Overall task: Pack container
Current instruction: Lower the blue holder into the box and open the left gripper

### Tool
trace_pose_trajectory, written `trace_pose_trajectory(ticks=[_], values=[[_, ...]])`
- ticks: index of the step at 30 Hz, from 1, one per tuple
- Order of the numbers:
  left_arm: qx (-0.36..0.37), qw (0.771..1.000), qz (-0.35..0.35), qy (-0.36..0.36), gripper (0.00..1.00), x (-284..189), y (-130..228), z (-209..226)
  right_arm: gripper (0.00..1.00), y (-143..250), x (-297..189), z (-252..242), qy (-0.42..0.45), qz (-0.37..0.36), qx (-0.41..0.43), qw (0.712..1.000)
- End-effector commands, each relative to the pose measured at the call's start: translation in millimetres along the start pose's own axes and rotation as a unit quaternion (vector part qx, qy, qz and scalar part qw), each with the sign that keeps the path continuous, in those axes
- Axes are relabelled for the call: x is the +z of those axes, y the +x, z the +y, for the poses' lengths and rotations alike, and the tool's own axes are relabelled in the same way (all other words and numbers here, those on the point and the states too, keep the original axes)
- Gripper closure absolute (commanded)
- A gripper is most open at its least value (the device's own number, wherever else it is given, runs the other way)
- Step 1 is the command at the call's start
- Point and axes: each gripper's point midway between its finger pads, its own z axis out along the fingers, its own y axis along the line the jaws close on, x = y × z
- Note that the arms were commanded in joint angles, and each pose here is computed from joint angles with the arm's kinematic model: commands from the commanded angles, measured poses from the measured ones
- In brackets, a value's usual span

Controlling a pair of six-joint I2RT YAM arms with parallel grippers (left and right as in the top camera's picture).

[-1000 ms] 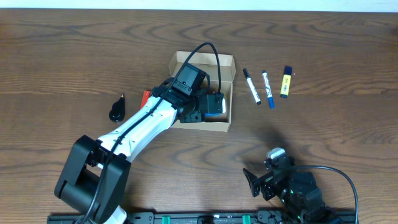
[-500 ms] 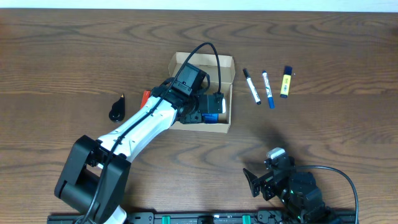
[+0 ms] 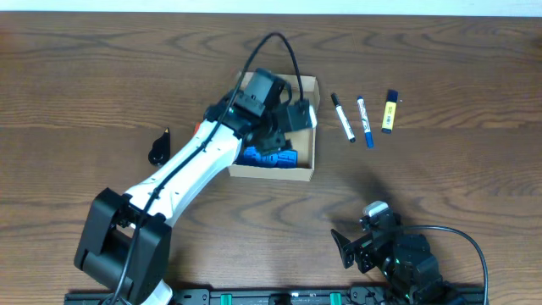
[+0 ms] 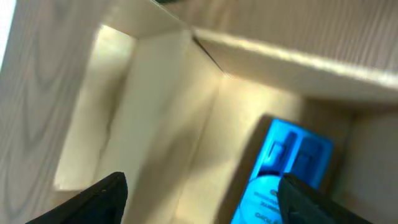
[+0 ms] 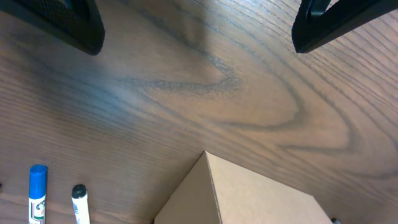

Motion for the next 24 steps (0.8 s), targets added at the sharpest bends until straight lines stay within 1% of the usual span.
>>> trace_pose_trajectory(ticks=[1, 4, 6, 10, 11, 12, 15, 18, 21, 24], values=[[-0.068, 0.997, -0.023, -0.019, 0.22, -32.2, -23.7, 14.0, 0.01, 2.7, 1.7, -0.5, 0.002, 0.002, 0.002, 1.0], [-0.11, 0.993, -0.028, -0.021, 0.22, -61.2, -32.6, 16.6, 0.01, 2.7, 1.7, -0.5, 0.002, 0.002, 0.002, 1.0], [-0.129, 0.991, -0.029, -0.021, 0.25, -76.4, -34.7, 15.6, 0.01, 2.7, 1.7, -0.5, 0.002, 0.002, 0.002, 1.0], [-0.178, 0.983, -0.025, -0.018, 0.27, -108.2, -30.7, 6.0, 0.01, 2.7, 1.7, -0.5, 0.002, 0.002, 0.002, 1.0], [-0.188, 0.982, -0.022, -0.017, 0.28, -115.0, -28.1, 2.9, 0.01, 2.7, 1.7, -0.5, 0.002, 0.002, 0.002, 1.0], [-0.2, 0.979, -0.017, -0.02, 0.31, -122.4, -24.3, 0.6, 0.01, 2.7, 1.7, -0.5, 0.002, 0.002, 0.002, 1.0], [-0.245, 0.968, 0.01, -0.046, 0.35, -144.7, -6.8, -2.8, 0.01, 2.7, 1.7, -0.5, 0.002, 0.002, 0.002, 1.0], [-0.272, 0.96, 0.027, -0.059, 0.37, -165.7, 6.9, -10.0, 0.01, 2.7, 1.7, -0.5, 0.002, 0.002, 0.002, 1.0], [-0.279, 0.957, 0.044, -0.071, 0.38, -183.6, 20.0, -17.3, 0.01, 2.7, 1.7, -0.5, 0.002, 0.002, 0.002, 1.0], [-0.311, 0.94, 0.077, -0.122, 0.38, -200.6, 42.8, -12.6, 0.01, 2.7, 1.7, -0.5, 0.002, 0.002, 0.002, 1.0]])
